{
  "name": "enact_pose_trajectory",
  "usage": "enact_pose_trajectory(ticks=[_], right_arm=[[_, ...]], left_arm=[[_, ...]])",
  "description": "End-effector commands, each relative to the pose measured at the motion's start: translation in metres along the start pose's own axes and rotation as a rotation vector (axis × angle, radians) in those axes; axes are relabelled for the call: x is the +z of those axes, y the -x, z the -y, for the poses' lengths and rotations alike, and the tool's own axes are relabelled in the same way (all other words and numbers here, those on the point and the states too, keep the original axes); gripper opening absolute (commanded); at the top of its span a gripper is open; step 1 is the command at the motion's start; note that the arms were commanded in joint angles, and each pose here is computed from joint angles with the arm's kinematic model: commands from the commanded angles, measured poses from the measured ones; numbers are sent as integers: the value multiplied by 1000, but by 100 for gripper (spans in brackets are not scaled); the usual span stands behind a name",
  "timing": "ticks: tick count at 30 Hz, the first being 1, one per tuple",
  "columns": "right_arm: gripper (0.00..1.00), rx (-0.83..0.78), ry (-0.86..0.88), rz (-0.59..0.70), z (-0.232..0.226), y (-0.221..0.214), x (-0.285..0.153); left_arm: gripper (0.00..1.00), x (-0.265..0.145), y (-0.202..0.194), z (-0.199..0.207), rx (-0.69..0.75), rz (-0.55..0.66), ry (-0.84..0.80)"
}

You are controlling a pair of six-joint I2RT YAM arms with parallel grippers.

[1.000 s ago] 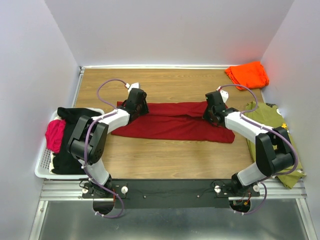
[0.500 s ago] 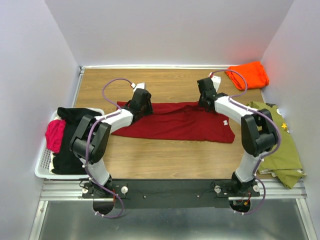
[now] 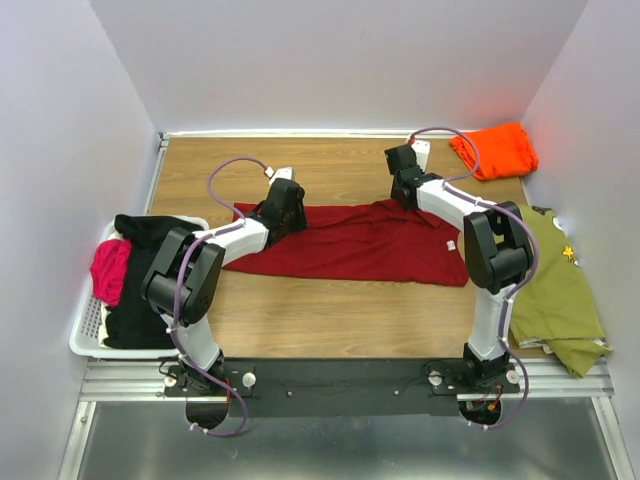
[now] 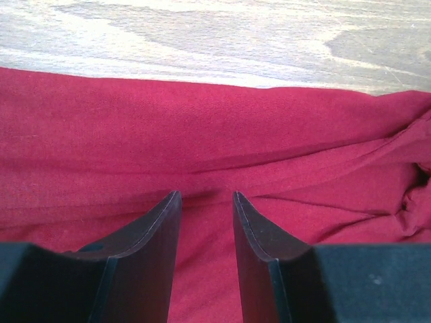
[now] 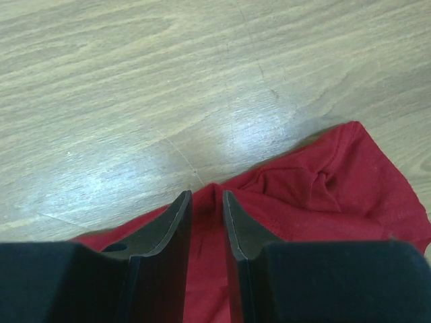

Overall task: Fold and stack the t-shirts
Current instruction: Fold the other side of the tshirt into a rectangle

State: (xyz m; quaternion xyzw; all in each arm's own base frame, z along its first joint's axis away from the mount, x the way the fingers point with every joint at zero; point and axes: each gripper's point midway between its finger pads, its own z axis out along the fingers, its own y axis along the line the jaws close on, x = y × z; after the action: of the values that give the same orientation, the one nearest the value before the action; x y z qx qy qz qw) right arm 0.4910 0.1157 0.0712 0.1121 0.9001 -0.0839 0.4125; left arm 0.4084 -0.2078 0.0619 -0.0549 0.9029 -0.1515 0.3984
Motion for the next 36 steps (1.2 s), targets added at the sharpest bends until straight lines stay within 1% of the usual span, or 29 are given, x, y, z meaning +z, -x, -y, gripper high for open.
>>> enact_pose_trajectory(ticks=[1, 6, 10, 13, 21, 28, 36], right_arm=[[33, -15, -9, 38, 2, 15, -9], [33, 6, 46, 62, 1, 28, -30], [33, 31, 83, 48, 2, 22, -41], [32, 33, 94, 19, 3, 9, -43], [32, 37, 135, -69, -7, -24, -30], [30, 46, 141, -72, -15, -29, -15], [30, 55, 138, -88, -18, -35, -10]], left_arm=[[45, 5, 4, 8, 19, 6, -21], [45, 5, 3, 9, 18, 5, -23], [45, 6, 2, 8, 18, 5, -19], [45, 6, 1, 8, 19, 4, -19], [44, 7, -1, 7, 19, -1, -14], [44, 7, -1, 4, 27, 1, -2], [44, 9, 0, 3, 36, 2, 8]])
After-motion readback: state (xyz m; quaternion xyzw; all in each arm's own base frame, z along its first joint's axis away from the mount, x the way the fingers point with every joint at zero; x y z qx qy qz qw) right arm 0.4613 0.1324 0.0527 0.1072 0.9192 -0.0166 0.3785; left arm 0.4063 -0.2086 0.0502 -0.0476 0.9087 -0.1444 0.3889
